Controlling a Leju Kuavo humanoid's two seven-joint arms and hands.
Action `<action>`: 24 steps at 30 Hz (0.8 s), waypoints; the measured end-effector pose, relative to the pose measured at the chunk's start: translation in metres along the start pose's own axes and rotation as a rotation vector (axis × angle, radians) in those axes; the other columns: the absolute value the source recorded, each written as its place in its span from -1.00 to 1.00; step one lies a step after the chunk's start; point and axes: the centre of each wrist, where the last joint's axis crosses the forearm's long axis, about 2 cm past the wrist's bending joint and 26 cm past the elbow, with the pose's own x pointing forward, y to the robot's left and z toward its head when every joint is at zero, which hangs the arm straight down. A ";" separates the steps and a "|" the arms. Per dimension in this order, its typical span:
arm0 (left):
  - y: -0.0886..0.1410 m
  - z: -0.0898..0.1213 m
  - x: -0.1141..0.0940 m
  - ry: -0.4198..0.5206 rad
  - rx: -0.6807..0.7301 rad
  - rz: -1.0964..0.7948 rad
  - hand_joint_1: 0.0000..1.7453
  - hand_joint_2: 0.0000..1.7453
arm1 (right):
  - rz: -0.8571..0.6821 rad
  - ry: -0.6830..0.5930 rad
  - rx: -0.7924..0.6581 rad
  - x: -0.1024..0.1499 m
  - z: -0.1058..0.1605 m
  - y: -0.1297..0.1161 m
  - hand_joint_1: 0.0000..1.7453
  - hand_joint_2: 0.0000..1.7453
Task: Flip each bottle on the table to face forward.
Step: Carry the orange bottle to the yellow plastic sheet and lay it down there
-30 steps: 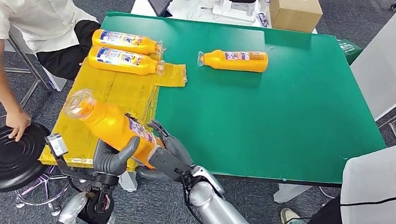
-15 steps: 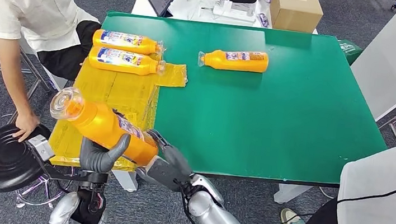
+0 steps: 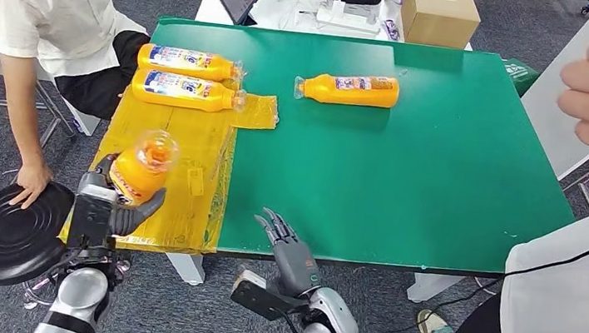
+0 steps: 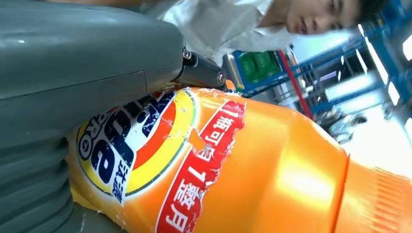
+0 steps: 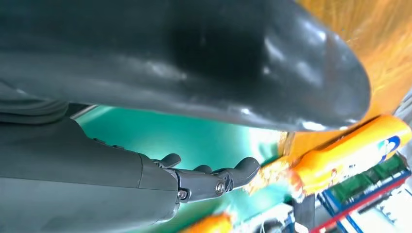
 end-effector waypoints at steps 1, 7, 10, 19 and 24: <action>0.002 -0.002 -0.002 0.002 -0.012 -0.040 1.00 1.00 | 0.010 -0.003 -0.007 0.001 0.002 -0.001 -1.00 -1.00; -0.001 -0.017 -0.015 0.029 -0.156 -0.222 1.00 1.00 | -0.005 -0.042 -0.015 0.009 0.002 -0.005 -1.00 -1.00; -0.006 -0.022 -0.019 0.039 -0.194 -0.259 1.00 1.00 | -0.016 -0.055 -0.017 0.012 0.001 -0.006 -1.00 -1.00; -0.037 -0.044 -0.029 0.061 -0.443 -0.432 1.00 1.00 | -0.069 -0.096 -0.006 0.019 -0.006 -0.006 -1.00 -1.00; -0.043 -0.051 -0.031 0.063 -0.472 -0.480 1.00 1.00 | -0.075 -0.101 -0.005 0.020 -0.008 -0.007 -1.00 -1.00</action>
